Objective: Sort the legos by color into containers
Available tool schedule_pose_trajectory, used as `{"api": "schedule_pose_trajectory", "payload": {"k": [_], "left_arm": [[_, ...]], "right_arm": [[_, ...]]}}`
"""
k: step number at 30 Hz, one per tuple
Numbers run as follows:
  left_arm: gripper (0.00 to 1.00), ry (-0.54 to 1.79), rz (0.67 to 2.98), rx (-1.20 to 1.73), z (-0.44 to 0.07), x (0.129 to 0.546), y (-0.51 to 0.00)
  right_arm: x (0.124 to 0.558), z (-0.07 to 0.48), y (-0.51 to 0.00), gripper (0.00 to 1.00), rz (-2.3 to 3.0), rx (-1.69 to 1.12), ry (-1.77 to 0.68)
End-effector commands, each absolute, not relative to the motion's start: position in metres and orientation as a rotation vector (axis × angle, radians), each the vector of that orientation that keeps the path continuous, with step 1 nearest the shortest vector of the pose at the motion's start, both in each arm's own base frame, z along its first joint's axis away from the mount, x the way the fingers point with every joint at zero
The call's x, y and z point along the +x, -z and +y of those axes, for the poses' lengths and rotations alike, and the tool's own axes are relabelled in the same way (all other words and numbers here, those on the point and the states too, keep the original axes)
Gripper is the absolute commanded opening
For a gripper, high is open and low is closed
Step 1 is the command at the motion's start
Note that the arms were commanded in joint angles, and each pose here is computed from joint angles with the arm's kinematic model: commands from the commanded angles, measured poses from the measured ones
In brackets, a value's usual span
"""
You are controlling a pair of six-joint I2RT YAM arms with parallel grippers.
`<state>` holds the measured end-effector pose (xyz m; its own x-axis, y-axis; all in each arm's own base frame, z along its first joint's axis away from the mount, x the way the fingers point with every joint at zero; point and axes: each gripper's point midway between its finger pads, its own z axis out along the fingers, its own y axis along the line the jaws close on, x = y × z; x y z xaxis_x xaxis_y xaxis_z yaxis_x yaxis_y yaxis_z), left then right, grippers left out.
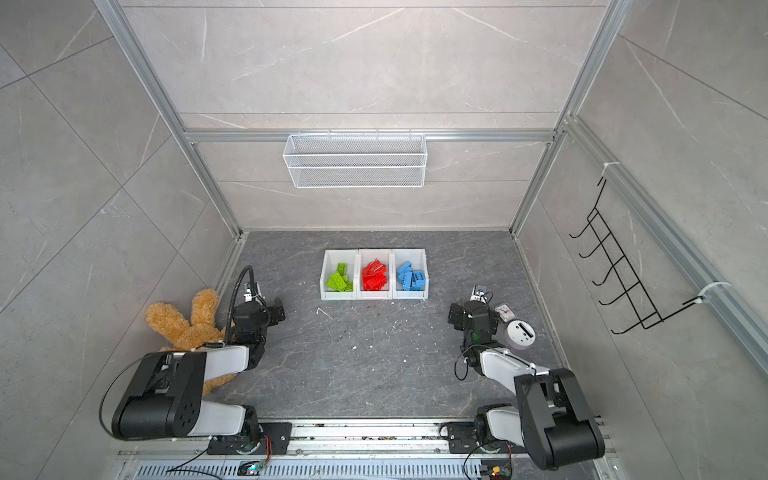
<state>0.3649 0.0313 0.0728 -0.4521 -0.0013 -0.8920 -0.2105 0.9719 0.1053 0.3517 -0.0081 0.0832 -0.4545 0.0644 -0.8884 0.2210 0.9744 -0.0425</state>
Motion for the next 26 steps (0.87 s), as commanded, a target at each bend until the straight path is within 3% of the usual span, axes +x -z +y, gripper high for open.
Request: {"api": "schedule_pose_trajectory", "payload": {"k": [1, 4, 26], "left_arm": [[1.0, -0.191, 1.935, -0.106, 0.026, 0.381, -0.097], [1.0, -0.145, 1.961, -0.159, 0.037, 0.385, -0.09], [1.0, -0.114, 1.958, -0.12, 0.031, 0.383, -0.085]], "right_arm": [[0.371, -0.001, -0.118, 1.0, 1.818, 0.125, 0.139], [0.376, 0.014, -0.107, 1.0, 1.767, 0.017, 0.106], [0.383, 0.0, -0.101, 1.0, 1.847, 0.112, 0.15]]}}
